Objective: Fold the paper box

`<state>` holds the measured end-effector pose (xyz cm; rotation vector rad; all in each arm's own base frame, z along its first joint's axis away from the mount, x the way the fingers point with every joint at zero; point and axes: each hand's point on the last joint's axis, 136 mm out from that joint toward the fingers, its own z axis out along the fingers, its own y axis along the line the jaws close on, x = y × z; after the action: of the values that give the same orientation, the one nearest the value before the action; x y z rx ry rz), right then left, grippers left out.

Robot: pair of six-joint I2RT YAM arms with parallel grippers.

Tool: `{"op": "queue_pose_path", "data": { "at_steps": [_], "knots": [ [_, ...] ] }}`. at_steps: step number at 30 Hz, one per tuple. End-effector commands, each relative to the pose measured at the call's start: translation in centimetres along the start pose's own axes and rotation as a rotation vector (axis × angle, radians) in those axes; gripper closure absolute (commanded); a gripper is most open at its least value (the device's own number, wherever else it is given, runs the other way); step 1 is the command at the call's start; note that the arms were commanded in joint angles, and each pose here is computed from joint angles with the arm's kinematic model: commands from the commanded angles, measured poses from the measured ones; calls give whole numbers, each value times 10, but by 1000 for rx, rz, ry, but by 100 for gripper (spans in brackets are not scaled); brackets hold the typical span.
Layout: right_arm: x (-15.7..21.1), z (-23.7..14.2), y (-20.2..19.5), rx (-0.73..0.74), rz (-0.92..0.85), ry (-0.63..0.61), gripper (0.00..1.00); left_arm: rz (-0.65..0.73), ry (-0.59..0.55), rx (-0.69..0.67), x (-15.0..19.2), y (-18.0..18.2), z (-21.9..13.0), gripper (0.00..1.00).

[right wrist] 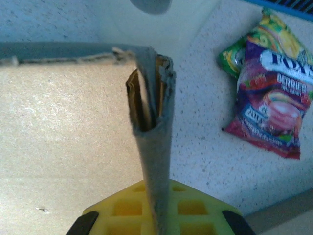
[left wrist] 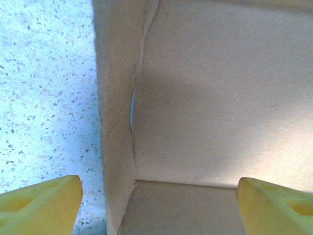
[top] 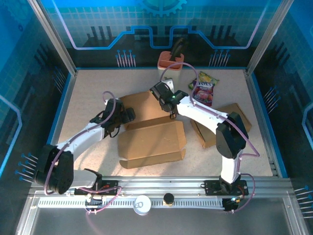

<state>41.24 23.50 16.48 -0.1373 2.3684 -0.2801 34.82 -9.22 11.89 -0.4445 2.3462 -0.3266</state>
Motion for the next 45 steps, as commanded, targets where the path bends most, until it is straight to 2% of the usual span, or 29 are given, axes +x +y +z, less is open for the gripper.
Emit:
{"op": "queue_pose_path", "data": {
  "at_steps": [1,5,8,12,15,17,21,30,35,38,42,45],
  "knots": [
    [11,3,-16,68,93,94,100,-25,-50,41,-18,-13,-31,20],
    [33,7,-29,148,210,192,100,-43,-70,109,-21,-29,-62,22],
    [51,10,-35,186,356,288,100,-36,-31,167,-12,-45,-82,24],
    [85,16,-38,278,545,517,100,-49,11,195,3,-57,-110,26],
    [108,13,-34,349,621,685,100,-25,14,209,10,-65,-136,26],
    [118,7,-28,365,685,745,100,-9,8,229,14,-70,-154,27],
    [132,-4,-19,375,827,780,100,19,9,241,23,-70,-176,28],
    [169,-15,21,312,1097,1010,100,38,32,200,54,-38,-190,32],
    [173,-21,37,290,1185,1037,100,11,-29,203,44,-17,-210,38],
    [174,-22,47,262,1225,1074,100,-14,-88,139,35,7,-217,42],
    [182,-22,60,225,1259,1137,100,-84,-137,37,41,40,-205,48],
    [186,-27,63,222,1259,1146,100,-127,-132,42,58,46,-184,56]
  ]
}}
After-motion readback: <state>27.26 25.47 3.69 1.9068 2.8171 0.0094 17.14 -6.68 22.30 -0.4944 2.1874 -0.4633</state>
